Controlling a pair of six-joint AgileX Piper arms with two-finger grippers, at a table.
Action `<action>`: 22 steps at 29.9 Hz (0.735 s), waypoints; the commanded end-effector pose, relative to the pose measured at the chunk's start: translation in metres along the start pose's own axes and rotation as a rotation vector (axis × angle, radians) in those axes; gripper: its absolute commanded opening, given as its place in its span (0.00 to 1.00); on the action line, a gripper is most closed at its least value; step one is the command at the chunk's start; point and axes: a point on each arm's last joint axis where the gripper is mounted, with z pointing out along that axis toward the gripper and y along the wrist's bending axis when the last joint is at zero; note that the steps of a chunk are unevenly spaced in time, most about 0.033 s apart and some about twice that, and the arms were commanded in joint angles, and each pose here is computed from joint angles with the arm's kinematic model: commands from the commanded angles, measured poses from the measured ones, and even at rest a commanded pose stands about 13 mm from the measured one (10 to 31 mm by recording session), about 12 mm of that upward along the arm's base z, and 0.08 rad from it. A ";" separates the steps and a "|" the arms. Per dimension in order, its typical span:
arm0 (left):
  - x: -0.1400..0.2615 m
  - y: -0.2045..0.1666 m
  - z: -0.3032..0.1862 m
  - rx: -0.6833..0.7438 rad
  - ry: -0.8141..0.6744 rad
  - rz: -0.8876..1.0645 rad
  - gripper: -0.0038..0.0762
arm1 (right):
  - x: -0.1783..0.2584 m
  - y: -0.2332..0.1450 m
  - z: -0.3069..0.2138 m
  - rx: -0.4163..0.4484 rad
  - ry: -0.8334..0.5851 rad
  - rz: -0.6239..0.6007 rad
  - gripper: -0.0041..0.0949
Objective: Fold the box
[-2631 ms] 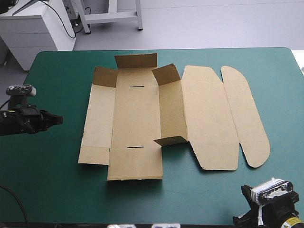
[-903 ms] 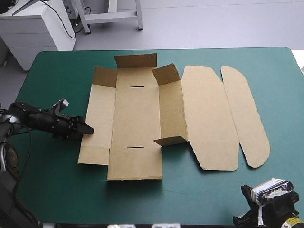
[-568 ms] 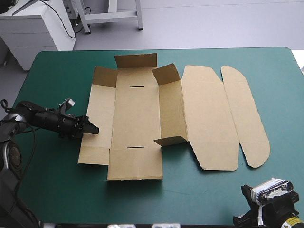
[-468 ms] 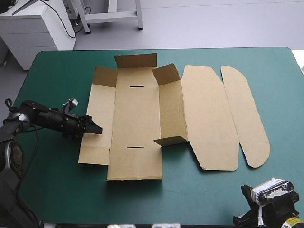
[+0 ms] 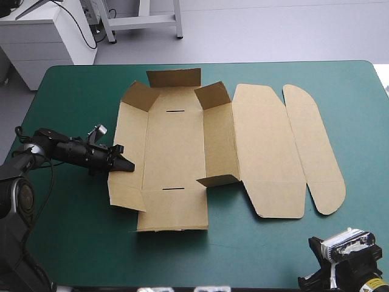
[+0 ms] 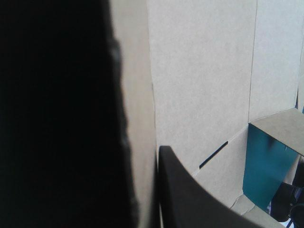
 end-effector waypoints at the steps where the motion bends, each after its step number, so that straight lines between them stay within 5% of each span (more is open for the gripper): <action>1: 0.000 -0.023 -0.010 0.088 -0.005 0.040 0.04 | -0.010 0.000 -0.003 -0.001 -0.064 0.001 0.02; 13: -0.008 -0.028 -0.013 0.071 -0.051 0.181 0.04 | -0.010 0.000 -0.003 -0.001 -0.064 0.001 0.02; 22: -0.033 -0.086 -0.024 -0.068 -0.036 0.436 0.04 | -0.010 0.000 -0.003 -0.001 -0.064 0.001 0.02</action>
